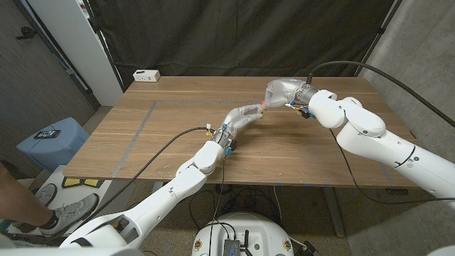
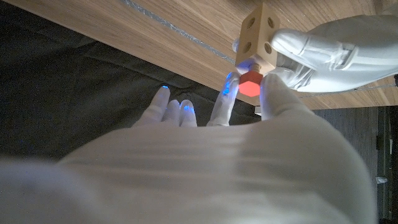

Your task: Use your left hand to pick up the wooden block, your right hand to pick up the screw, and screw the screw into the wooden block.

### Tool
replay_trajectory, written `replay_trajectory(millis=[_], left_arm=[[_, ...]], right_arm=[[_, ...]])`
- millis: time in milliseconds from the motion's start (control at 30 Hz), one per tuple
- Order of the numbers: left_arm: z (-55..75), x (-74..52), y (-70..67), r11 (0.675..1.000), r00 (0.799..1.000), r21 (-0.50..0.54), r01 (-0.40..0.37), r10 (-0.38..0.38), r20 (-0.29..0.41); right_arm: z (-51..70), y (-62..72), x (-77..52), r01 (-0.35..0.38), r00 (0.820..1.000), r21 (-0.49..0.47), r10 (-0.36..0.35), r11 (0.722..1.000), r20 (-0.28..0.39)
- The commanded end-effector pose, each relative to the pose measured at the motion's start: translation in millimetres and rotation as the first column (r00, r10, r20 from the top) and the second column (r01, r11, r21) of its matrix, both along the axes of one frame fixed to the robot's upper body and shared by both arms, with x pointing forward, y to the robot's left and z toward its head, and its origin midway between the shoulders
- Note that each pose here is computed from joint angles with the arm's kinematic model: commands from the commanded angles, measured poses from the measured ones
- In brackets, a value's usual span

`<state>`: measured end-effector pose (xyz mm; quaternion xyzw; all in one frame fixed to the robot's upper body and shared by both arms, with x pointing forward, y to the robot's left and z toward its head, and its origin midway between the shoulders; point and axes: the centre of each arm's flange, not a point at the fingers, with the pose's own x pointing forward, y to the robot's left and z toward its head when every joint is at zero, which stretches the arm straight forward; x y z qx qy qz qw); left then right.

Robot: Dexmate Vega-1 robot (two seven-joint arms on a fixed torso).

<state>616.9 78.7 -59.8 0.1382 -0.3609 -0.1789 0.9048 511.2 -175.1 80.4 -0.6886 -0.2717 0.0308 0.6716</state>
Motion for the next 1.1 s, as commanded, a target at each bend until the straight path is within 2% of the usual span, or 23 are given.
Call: replay_trajectory(millis=[33,633,1100], left_arm=[[-2.0,-1.9,1.5,1.000,1.000,-0.003,-0.001,0.001,-0.001],[-5.2,-5.9,4.7,1.000,1.000,-0.011,-0.002,0.002,-0.001],[-5.4,-6.8,5.3,1.000,1.000,-0.010,0.003,-0.003,-0.001]], right_arm=[[-3.5,1.9,-1.1,0.023,1.000,0.000,-0.023,1.000,0.017],[-7.0,9.0,-2.5,0.044,0.997,0.008,-0.044,0.999,0.063],[-8.2,11.0,-3.6,0.065,0.995,0.005,-0.065,0.998,0.070]])
